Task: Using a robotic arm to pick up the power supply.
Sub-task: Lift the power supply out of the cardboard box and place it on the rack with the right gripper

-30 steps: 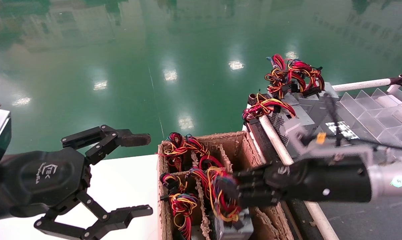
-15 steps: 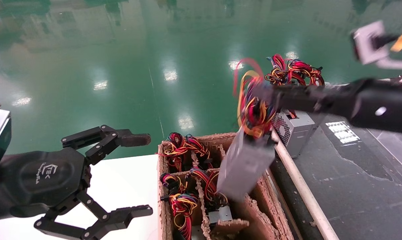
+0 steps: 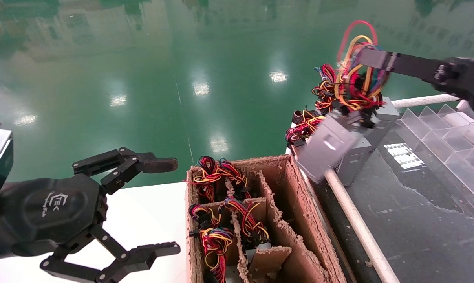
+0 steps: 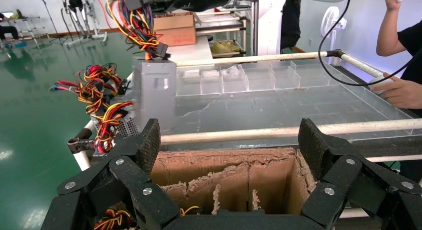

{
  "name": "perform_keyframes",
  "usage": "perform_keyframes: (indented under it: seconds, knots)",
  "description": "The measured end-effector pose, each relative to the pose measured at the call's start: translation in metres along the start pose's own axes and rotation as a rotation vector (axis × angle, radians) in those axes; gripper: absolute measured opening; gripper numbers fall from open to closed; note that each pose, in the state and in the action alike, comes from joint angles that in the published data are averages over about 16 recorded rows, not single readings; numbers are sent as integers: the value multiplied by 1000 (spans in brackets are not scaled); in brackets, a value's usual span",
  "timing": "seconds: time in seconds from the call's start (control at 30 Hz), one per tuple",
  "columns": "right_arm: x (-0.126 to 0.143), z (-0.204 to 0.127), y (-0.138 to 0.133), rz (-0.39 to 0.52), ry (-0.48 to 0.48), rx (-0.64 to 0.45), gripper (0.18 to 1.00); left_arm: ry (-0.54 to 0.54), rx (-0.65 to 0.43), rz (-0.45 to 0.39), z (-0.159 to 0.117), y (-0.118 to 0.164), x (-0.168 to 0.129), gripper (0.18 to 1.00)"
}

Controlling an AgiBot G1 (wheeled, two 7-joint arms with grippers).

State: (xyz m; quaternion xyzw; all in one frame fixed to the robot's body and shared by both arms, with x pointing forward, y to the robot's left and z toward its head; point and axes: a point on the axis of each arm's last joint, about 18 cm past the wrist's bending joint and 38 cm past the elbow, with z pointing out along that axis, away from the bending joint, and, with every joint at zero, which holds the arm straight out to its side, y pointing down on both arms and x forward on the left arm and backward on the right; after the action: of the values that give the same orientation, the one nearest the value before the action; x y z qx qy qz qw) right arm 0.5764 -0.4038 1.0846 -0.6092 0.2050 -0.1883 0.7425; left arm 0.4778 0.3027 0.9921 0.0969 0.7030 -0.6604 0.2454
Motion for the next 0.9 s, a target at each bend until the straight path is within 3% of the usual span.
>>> perform_keyframes:
  seconds: [0.43,0.9]
  knots:
    - [28,-50,25,44,162,-12,191,0,0,0,0,0,0,1001]
    - [47,-77,42,52,278,-38,191,0,0,0,0,0,0,1001]
